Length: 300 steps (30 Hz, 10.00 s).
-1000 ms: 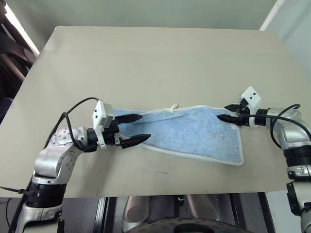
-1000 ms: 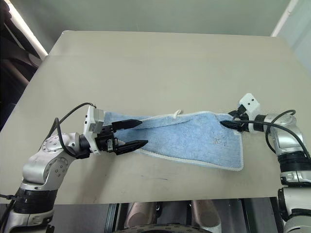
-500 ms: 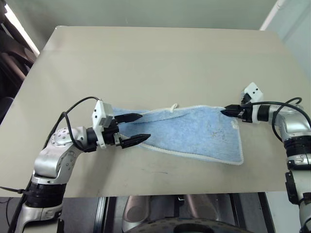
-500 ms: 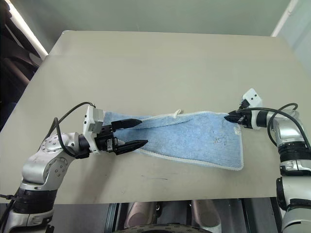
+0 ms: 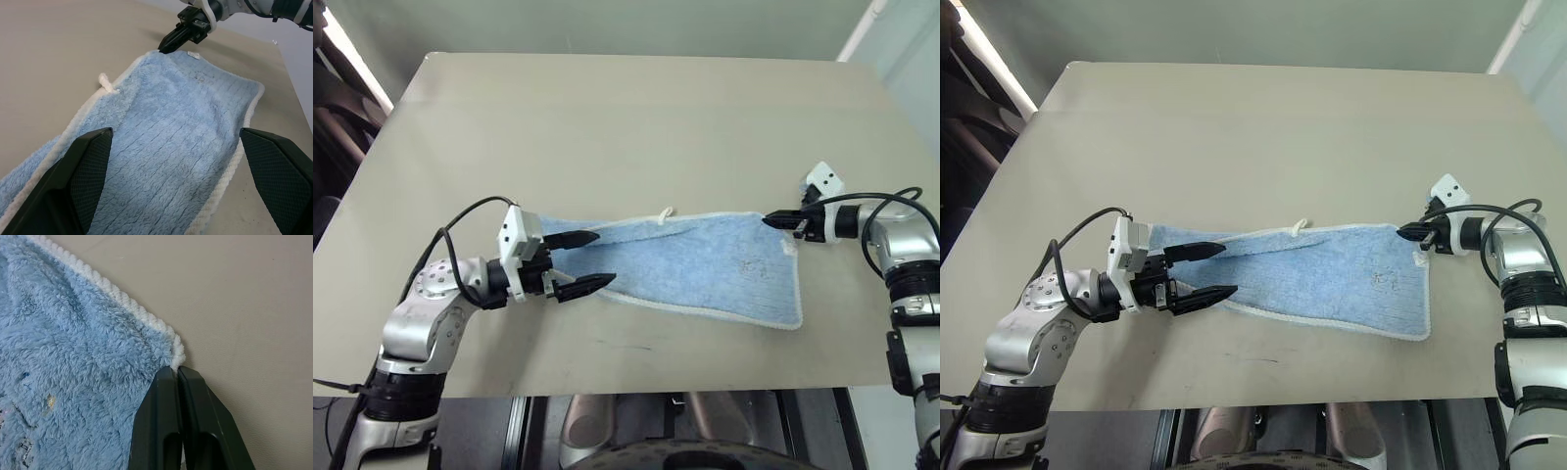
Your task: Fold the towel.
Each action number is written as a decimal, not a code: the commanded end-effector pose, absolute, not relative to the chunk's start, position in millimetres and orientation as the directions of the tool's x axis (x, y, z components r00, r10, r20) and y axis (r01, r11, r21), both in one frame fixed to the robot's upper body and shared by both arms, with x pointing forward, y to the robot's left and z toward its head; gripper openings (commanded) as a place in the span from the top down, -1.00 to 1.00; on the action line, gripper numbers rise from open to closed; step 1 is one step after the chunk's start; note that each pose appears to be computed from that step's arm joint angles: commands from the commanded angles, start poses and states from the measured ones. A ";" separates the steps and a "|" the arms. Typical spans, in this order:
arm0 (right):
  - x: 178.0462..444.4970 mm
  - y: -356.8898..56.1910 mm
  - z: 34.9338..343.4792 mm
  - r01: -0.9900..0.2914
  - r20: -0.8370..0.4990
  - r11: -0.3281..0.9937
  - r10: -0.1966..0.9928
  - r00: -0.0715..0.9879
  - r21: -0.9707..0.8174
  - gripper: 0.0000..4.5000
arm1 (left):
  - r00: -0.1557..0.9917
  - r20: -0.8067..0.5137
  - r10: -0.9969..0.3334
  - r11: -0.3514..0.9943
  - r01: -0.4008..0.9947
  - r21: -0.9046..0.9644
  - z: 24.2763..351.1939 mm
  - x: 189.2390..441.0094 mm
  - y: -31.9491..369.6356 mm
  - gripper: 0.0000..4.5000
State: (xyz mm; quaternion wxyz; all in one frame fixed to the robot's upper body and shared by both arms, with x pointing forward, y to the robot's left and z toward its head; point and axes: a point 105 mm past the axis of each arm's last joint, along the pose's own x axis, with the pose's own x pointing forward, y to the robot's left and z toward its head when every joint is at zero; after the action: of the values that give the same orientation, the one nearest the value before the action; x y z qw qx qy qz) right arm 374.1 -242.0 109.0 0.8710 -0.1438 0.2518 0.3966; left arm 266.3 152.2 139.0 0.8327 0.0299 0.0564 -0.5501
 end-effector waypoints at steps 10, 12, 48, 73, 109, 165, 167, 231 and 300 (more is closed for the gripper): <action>353.0 -226.6 179.1 -0.783 -0.368 0.581 0.695 0.618 -0.220 0.99 | 0.396 -0.087 -0.914 0.395 0.918 0.037 148.1 275.4 151.6 -1.00; 336.6 -215.8 174.0 -0.814 -0.379 0.539 0.722 0.579 -0.217 0.99 | 0.388 -0.083 -0.918 0.386 0.922 0.038 148.3 276.3 148.9 -1.00; 302.4 -191.1 141.6 -0.811 -0.428 0.533 0.691 0.582 -0.241 -0.50 | 0.324 -0.072 -0.943 0.320 0.946 0.061 139.9 291.0 135.2 -1.00; 301.6 -183.5 193.6 -0.803 -0.325 0.475 0.743 0.585 -0.360 0.98 | 0.544 -0.061 -0.837 0.527 0.831 0.178 173.2 324.3 198.9 -1.00; 309.7 -173.4 330.0 -0.613 -0.075 0.460 0.758 0.648 -0.642 0.98 | 0.550 -0.228 -0.804 0.522 0.835 0.173 96.3 323.6 251.3 -1.00; 318.6 -198.3 306.3 -0.581 -0.151 0.484 0.669 0.727 -0.655 1.00 | 0.473 -0.320 -0.821 0.373 0.868 0.326 145.9 343.6 227.1 -0.28; 318.3 -197.8 306.1 -0.581 -0.151 0.483 0.670 0.727 -0.655 1.00 | 0.460 -0.322 -0.827 0.366 0.876 0.313 146.3 341.8 227.5 -0.28; 283.9 -288.1 191.7 -0.613 -0.326 0.641 0.520 0.789 -0.462 1.00 | 0.591 -0.372 -0.716 0.575 0.801 0.166 209.0 356.3 305.4 0.99; 327.9 -269.3 149.1 -0.563 -0.229 0.745 0.515 0.826 -0.358 -0.83 | 0.723 -0.341 -0.601 0.691 0.684 0.232 167.6 406.3 266.5 -1.00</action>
State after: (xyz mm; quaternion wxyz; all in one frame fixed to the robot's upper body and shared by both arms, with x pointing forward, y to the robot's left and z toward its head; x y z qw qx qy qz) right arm 324.8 -265.8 123.0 0.9223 -0.2100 0.1036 0.3073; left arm 403.2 262.2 151.3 0.9038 0.1625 0.1524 -0.3655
